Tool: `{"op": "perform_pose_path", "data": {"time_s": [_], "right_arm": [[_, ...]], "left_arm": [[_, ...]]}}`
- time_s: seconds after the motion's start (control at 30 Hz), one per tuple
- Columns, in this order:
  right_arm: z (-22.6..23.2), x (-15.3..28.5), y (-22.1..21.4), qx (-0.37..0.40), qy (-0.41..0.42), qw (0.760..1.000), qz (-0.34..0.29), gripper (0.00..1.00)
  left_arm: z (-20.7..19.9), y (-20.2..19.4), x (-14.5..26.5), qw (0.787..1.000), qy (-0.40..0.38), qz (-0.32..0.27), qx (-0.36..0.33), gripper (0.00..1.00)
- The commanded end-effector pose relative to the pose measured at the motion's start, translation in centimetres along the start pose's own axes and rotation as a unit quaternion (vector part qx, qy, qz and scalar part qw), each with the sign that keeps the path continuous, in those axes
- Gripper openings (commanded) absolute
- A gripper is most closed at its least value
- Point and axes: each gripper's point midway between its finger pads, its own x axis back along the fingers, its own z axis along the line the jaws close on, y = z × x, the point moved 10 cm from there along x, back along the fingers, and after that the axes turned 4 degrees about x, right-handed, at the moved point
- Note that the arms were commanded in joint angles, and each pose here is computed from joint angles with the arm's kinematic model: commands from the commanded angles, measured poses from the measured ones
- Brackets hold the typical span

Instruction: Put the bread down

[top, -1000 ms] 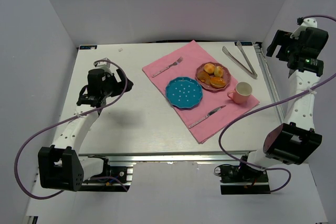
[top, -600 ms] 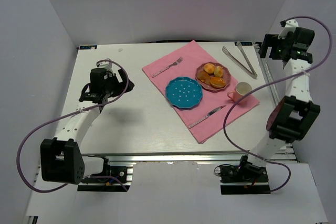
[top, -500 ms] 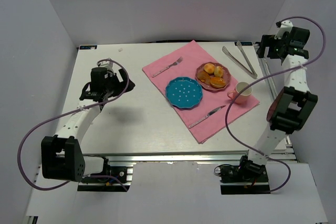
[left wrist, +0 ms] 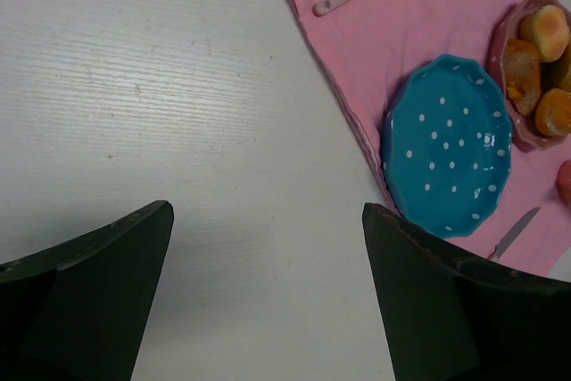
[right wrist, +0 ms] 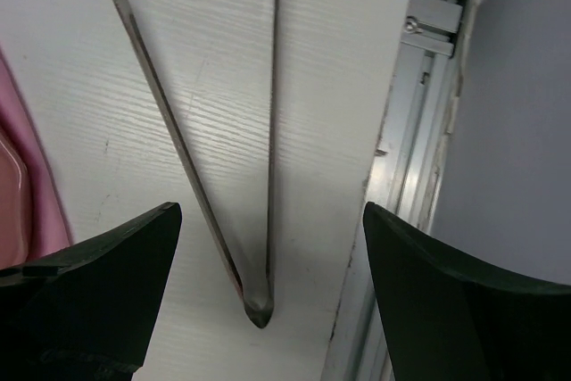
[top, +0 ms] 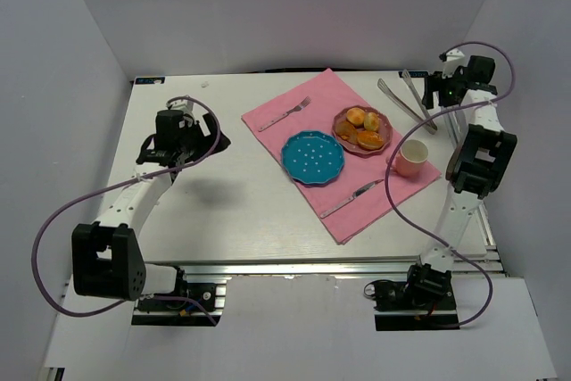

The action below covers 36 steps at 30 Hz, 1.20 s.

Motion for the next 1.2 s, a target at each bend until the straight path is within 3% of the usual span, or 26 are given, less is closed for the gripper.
{"op": "perform_pose_path", "data": {"time_s": [0.0,0.2,0.57,1.17], "right_arm": [[0.9,-1.5,2.2,0.061,0.011,0.997,-0.036,0.89],[2.2,-4.8,0.7,0.077,0.008,0.997,-0.017,0.89],[1.6,-6.1,0.3,0.094,-0.014,0.995,-0.016,0.89],[1.9,-8.1,-3.0,0.07,0.06,0.996,0.019,0.89]], "left_arm": [[-0.1,0.4,-0.2,1.0,0.008,0.001,-0.01,0.98],[0.2,0.4,-0.6,1.0,0.022,0.009,-0.016,0.98],[0.7,-0.2,-1.3,0.999,0.029,0.02,-0.009,0.98],[1.0,-0.6,-1.8,0.999,0.037,0.032,-0.007,0.98]]}}
